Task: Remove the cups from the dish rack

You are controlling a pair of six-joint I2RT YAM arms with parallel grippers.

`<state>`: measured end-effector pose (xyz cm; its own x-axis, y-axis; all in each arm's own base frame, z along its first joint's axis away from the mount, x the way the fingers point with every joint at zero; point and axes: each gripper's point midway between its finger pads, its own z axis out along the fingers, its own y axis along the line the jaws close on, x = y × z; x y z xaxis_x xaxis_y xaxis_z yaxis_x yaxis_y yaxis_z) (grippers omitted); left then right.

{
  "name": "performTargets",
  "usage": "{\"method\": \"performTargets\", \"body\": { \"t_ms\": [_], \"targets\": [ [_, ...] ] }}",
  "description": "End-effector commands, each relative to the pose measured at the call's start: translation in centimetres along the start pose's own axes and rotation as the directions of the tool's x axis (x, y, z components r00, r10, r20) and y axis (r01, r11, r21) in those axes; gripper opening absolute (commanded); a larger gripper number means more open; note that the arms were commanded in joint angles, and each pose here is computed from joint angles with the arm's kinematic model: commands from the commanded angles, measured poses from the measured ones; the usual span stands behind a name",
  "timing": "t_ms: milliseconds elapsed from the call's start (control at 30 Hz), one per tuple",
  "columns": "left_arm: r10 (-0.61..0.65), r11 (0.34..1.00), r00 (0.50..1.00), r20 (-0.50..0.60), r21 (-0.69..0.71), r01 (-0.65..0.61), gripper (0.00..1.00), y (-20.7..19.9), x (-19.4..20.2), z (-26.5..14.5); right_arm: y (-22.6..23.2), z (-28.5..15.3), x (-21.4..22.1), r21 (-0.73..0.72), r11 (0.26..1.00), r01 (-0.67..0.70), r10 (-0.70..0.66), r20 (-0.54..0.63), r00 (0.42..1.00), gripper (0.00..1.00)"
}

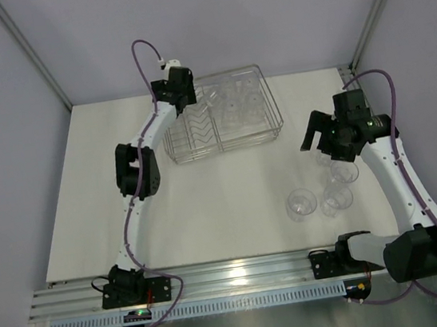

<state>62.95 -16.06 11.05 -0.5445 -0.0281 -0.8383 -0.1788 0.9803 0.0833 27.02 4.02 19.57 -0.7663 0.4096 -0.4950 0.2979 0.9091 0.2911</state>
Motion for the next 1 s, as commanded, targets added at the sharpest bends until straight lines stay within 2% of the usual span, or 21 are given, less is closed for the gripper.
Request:
{"method": "performTargets", "body": {
  "t_ms": [0, 400, 500, 533, 700, 800, 967],
  "targets": [
    [-0.064, 0.998, 0.991, 0.114, 0.012, 0.063, 1.0, 0.2, -3.5, 0.5, 1.1, 0.2, -0.5, -0.034, 0.999, 0.03, -0.03, 0.004, 1.0, 0.99],
    [-0.111, 0.994, 0.984, 0.136, 0.028, 0.109, 1.0, 1.7, -3.8, 2.1, 1.6, 1.0, -0.4, -0.05, 0.998, 0.041, -0.042, -0.019, 0.999, 0.99],
    [-0.117, 0.992, 0.984, 0.136, 0.065, 0.109, 0.88, 1.1, -4.1, 1.7, 1.4, 1.0, -0.4, -0.045, 0.998, 0.04, -0.041, -0.013, 0.999, 0.99],
    [-0.122, 0.99, 0.982, 0.142, 0.083, 0.111, 0.8, 0.9, -4.6, 1.4, 1.4, 1.0, -0.4, -0.047, 0.998, 0.043, -0.044, -0.011, 0.999, 0.99],
    [-0.127, 0.988, 0.979, 0.159, 0.104, 0.112, 0.58, 0.7, -5.7, 0.4, 1.4, 0.9, -0.3, -0.048, 0.998, 0.047, -0.047, 0.001, 0.999, 0.99],
    [-0.105, 0.991, 0.979, 0.174, 0.105, 0.088, 0.48, 0.5, -6.2, -0.6, 1.3, 1.0, -0.2, -0.048, 0.998, 0.045, -0.045, -0.001, 0.999, 0.99],
    [-0.036, 0.996, 0.98, 0.193, 0.092, 0.019, 0.23, 0.0, -6.9, -3.0, 1.3, 1.1, -0.3, -0.05, 0.998, 0.043, -0.043, -0.002, 0.999, 0.99]
  ]
}}
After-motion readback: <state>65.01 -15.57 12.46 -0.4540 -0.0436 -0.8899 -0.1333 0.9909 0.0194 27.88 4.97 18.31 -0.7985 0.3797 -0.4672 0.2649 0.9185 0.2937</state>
